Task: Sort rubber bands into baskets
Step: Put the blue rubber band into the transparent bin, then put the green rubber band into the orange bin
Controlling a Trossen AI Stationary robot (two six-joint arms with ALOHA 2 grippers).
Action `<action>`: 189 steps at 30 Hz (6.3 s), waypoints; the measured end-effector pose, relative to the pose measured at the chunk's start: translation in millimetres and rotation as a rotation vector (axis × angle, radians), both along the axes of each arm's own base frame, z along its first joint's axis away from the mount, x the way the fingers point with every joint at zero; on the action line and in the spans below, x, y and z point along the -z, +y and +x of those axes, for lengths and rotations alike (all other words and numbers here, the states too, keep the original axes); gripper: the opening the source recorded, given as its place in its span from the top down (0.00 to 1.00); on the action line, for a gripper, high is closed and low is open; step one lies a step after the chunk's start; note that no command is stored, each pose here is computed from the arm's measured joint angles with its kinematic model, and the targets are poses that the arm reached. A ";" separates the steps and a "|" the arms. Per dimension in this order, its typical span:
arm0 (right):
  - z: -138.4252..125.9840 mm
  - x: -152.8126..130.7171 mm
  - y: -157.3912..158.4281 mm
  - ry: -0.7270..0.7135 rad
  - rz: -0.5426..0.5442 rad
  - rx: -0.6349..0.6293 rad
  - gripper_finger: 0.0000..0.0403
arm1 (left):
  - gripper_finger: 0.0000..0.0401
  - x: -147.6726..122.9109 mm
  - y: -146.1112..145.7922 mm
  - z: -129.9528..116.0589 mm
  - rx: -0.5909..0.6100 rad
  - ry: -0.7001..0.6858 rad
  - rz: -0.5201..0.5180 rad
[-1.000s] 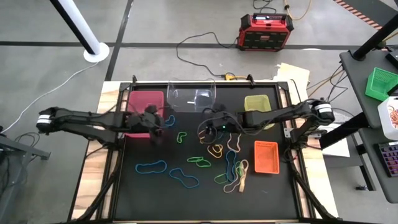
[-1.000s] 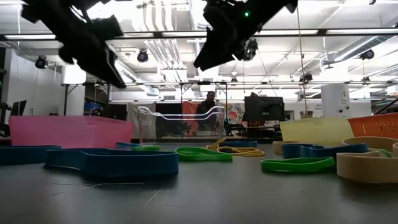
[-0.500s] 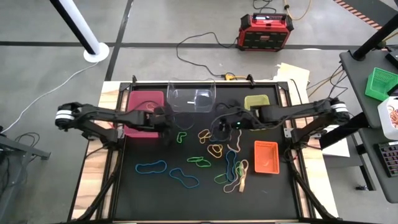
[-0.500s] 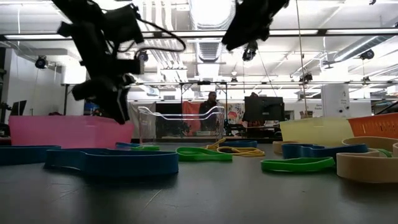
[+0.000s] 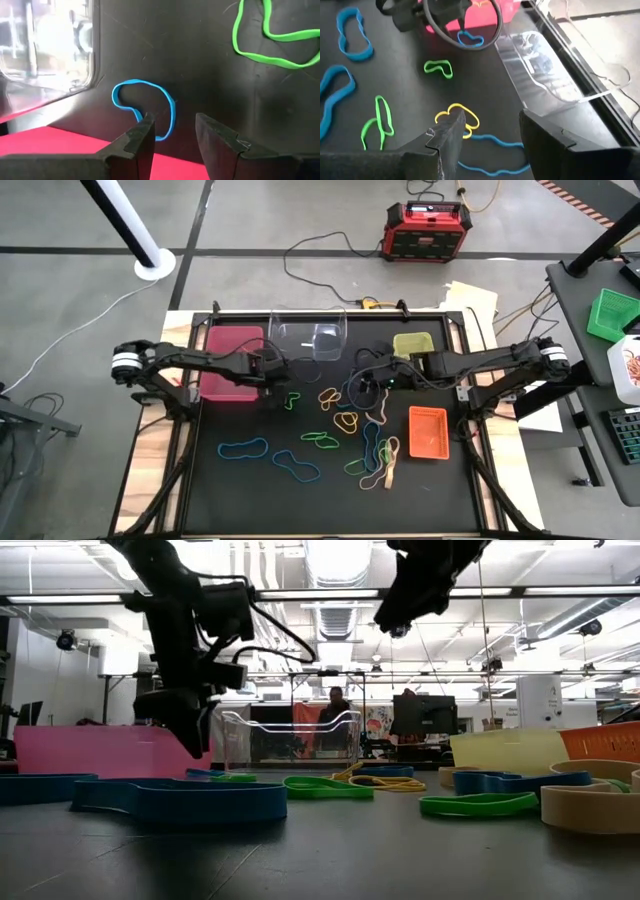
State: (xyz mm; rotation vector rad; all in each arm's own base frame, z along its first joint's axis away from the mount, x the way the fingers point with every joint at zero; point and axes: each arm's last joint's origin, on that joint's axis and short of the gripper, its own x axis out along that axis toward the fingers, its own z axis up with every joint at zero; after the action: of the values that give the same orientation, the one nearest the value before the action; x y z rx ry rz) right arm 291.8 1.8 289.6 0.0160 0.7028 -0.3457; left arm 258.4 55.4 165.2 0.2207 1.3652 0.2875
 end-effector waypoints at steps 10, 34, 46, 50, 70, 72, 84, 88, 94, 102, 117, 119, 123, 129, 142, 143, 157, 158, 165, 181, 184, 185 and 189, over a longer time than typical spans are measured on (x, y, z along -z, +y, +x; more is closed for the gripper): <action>-1.0 5.0 0.0 0.010 0.000 0.000 0.55 | 0.69 14.1 5.4 8.4 -0.003 0.031 -0.026; -1.1 5.5 0.0 0.014 -0.003 -0.002 0.55 | 1.00 20.0 15.9 5.1 -0.015 0.068 -0.064; -1.3 6.9 0.0 0.015 -0.001 -0.001 0.55 | 1.00 -76.8 5.6 0.2 0.143 -0.313 -0.098; -0.6 6.4 0.0 0.005 0.000 -0.001 0.55 | 1.00 -115.5 21.4 1.3 0.111 -0.432 0.099; 10.0 22.2 3.3 0.043 0.065 -0.018 0.55 | 0.67 -110.5 90.7 14.8 -0.007 -0.389 -0.035; 17.4 36.6 4.9 0.108 0.066 -0.076 0.55 | 0.66 -117.2 75.6 12.0 0.019 -0.425 -0.080; 46.1 116.5 1.8 0.390 0.072 -0.179 0.55 | 0.70 -150.4 -29.9 -34.2 0.207 -0.702 -0.158; 49.7 132.1 -6.9 0.433 0.080 -0.153 0.55 | 0.70 -157.3 -51.7 -46.9 0.283 -0.799 -0.184; 51.7 143.9 -12.4 0.468 0.106 -0.169 0.55 | 0.70 -157.6 -68.1 -60.4 0.295 -0.858 -0.167; 54.6 151.3 -13.9 0.474 0.098 -0.176 0.67 | 0.70 -149.1 -76.1 -63.1 0.269 -0.844 -0.125; 45.6 41.7 -17.4 0.162 -0.007 -0.251 0.98 | 0.70 -83.6 -75.1 -65.3 0.073 -0.736 -0.202; 44.3 17.7 -22.7 0.086 -0.063 -0.256 0.98 | 0.70 -70.0 -75.3 -63.7 0.051 -0.743 -0.217; 47.5 -15.4 -40.9 -0.088 -0.177 -0.246 0.98 | 0.70 -49.5 -76.6 -56.9 0.033 -0.818 -0.252; 59.3 -18.7 -87.0 -0.218 -0.287 -0.146 0.98 | 0.70 -34.9 -78.2 -45.9 0.009 -0.809 -0.266; 90.6 21.8 -165.8 -0.193 -0.055 0.065 0.77 | 0.65 -15.7 -79.6 -16.6 -0.115 -0.678 -0.265; 92.9 23.9 -167.4 -0.180 -0.042 0.071 0.73 | 0.63 -13.8 -79.8 -15.1 -0.125 -0.659 -0.265; 75.9 -34.6 -138.5 -0.103 0.007 0.033 0.48 | 0.52 17.4 -67.9 24.2 -0.294 -0.422 -0.165; 73.0 -39.0 -135.4 -0.108 0.007 0.029 0.48 | 0.52 20.5 -65.8 26.4 -0.306 -0.403 -0.152; 63.8 -53.8 -108.5 -0.103 0.016 -0.026 0.49 | 0.52 40.9 -46.9 37.2 -0.379 -0.307 -0.115; 65.6 -47.3 -60.0 -0.015 0.045 -0.152 0.49 | 1.00 28.1 -54.5 30.8 -0.273 -0.290 -0.155; 66.0 -37.8 -48.2 0.018 0.052 -0.184 0.49 | 1.00 1.4 -63.2 28.6 -0.183 -0.388 -0.180; 66.4 -33.4 -44.1 0.025 0.054 -0.195 0.49 | 1.00 -8.4 -65.3 26.4 -0.157 -0.421 -0.189; 68.3 -8.6 -24.4 0.044 0.037 -0.266 0.49 | 1.00 -39.7 -70.9 12.9 -0.065 -0.543 -0.223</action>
State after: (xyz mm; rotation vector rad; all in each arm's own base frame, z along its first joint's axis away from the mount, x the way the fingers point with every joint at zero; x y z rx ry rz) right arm 360.1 -22.7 298.3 -0.0502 0.7447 -0.0784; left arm 271.4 -15.6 204.9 -0.0868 0.8567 0.2247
